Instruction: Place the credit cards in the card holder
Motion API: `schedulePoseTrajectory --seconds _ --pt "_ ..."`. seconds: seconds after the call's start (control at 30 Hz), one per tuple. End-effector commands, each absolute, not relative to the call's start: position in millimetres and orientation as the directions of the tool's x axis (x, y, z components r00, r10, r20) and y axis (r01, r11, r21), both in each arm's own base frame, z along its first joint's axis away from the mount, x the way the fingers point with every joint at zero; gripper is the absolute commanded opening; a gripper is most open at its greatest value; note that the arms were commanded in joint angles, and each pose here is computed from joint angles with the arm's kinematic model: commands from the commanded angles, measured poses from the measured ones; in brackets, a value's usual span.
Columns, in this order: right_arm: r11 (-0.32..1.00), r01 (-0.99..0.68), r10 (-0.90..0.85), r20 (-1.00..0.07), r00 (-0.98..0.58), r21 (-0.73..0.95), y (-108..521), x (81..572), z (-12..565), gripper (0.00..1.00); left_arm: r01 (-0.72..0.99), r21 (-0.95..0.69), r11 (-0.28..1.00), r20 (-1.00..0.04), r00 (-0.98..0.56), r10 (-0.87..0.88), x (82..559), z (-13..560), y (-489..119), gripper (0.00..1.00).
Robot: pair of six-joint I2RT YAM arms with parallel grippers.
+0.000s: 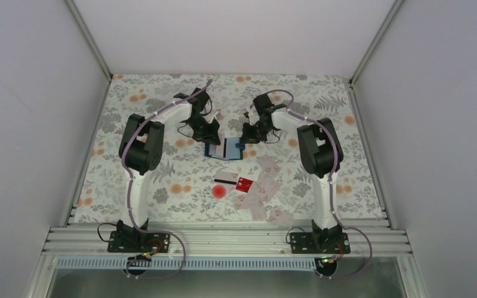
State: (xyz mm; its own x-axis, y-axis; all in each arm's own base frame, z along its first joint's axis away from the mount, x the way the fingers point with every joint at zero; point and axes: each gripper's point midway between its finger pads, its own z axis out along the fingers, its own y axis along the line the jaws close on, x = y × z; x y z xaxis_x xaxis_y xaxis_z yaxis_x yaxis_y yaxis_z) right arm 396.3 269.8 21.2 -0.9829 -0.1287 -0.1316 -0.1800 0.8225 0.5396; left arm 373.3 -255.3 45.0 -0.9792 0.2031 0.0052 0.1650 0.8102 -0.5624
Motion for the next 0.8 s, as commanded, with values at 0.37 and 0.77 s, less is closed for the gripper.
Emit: schedulePoseTrajectory --seconds 0.37,0.77 --pt "0.876 -0.115 -0.133 0.007 -0.991 0.469 252.9 346.1 -6.0 0.04 0.139 -0.477 0.868 -0.025 -0.989 0.145 382.9 51.1 -246.0 0.02" --pt "0.902 -0.077 -0.099 0.029 -0.995 0.424 242.5 340.6 -21.4 0.04 0.101 -0.473 0.875 0.027 -0.991 0.129 375.1 48.8 -241.6 0.02"
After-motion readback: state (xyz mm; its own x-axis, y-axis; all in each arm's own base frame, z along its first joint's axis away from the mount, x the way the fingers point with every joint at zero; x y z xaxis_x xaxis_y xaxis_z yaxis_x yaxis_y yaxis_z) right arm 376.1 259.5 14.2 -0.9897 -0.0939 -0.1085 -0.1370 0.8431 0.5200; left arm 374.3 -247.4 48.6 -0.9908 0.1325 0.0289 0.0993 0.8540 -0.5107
